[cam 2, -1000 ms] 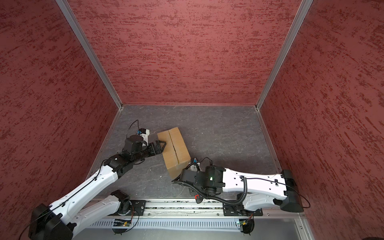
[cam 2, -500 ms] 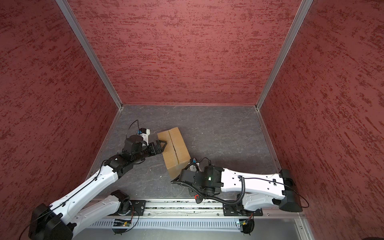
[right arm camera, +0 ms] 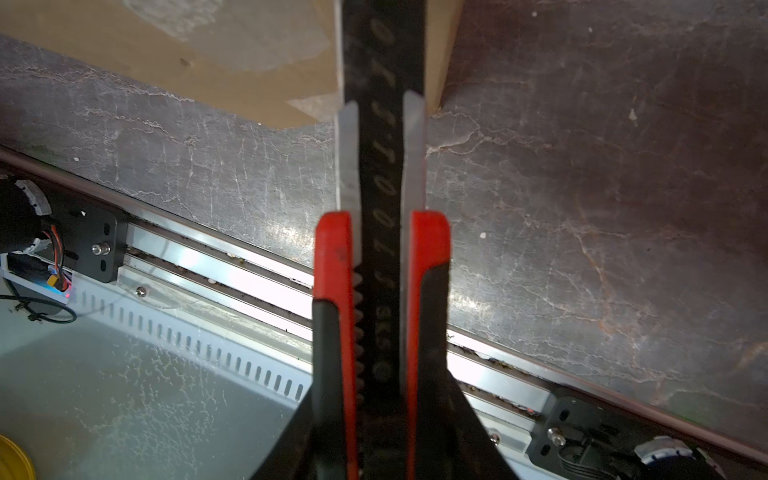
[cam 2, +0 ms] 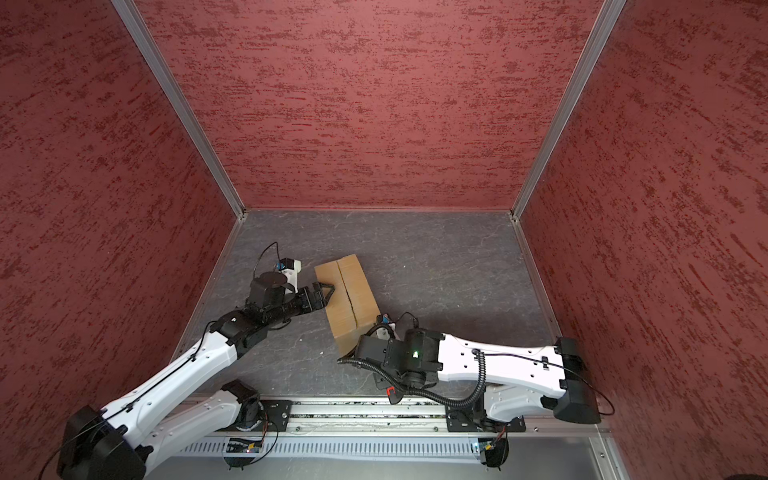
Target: Unpack the express box
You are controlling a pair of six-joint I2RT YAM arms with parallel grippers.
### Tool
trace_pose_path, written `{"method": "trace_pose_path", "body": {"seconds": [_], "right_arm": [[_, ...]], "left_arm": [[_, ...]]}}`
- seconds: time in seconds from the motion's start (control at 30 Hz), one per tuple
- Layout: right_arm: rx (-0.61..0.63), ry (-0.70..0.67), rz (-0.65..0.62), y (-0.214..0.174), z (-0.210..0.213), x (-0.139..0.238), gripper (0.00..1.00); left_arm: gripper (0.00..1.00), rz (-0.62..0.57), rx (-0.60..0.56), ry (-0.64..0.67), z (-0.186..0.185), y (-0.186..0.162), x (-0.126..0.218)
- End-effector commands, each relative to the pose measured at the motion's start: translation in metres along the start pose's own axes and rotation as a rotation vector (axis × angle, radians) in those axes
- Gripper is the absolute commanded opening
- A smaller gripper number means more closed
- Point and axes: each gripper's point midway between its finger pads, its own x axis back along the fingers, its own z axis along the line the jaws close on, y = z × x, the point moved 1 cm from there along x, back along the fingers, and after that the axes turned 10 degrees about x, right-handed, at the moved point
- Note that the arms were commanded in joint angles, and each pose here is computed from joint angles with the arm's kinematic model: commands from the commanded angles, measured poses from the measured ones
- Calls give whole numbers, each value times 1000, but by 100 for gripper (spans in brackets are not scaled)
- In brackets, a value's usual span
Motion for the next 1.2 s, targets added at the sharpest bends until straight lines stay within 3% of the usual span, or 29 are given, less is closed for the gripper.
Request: {"method": "trace_pose_path", "body": {"seconds": [0.0, 1.17], "right_arm": [[-19, 10, -30, 9, 3, 8, 6], [-24, -6, -26, 11, -3, 13, 5]], "left_arm": [[100, -5, 3, -19, -3, 0, -1], [100, -5, 9, -28, -5, 1, 0]]}}
